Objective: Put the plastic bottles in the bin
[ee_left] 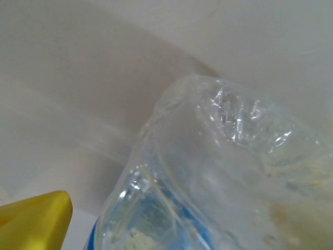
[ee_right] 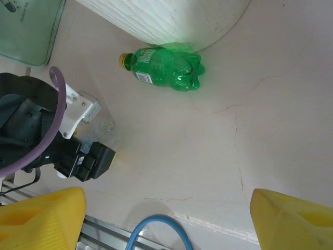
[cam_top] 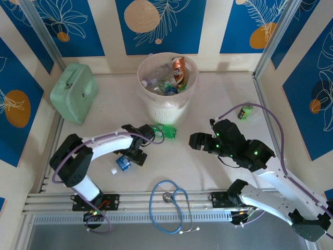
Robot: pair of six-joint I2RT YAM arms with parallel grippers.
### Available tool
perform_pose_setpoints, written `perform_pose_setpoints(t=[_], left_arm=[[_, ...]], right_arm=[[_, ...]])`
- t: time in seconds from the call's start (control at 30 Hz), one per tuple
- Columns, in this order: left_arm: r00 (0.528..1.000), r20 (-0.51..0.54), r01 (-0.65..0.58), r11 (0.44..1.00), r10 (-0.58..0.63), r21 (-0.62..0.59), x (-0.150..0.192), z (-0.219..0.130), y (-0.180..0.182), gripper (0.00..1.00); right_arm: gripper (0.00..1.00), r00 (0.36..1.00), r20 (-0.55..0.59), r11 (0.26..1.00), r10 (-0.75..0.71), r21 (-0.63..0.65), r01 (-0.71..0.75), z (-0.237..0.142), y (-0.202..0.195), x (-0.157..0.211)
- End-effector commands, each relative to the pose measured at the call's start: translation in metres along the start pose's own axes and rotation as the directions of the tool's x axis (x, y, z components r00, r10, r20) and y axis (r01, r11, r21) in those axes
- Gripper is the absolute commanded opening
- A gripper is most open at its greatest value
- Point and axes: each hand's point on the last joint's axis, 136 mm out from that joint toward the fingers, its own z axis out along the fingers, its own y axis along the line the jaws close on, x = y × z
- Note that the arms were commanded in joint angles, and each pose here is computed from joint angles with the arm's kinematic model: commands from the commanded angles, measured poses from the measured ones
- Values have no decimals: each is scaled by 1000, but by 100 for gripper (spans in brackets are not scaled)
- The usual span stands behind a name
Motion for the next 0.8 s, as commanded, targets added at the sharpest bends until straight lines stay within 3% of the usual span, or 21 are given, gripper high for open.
perform_pose_setpoints(t=[0.0, 0.17, 0.57, 0.63, 0.77], left_arm=[[997, 12, 77, 995, -78, 58, -7, 0, 0, 92], [991, 18, 134, 986, -136, 99, -7, -4, 6, 78], [982, 92, 151, 981, -163, 119, -11, -32, 16, 68], [981, 87, 160, 980, -171, 121, -10, -28, 18, 69], [984, 39, 169, 980, -174, 107, -3, -12, 18, 83]], right_arm=[[82, 1000, 16, 1000, 2, -5, -2, -10, -1, -1], [77, 1000, 16, 1000, 5, -7, -5, -8, -1, -1], [77, 999, -32, 999, -23, -31, 22, 10, 4, 7], [77, 999, -35, 999, -34, -31, 33, 13, 8, 7], [77, 998, -24, 998, -50, -37, 50, 11, 14, 4]])
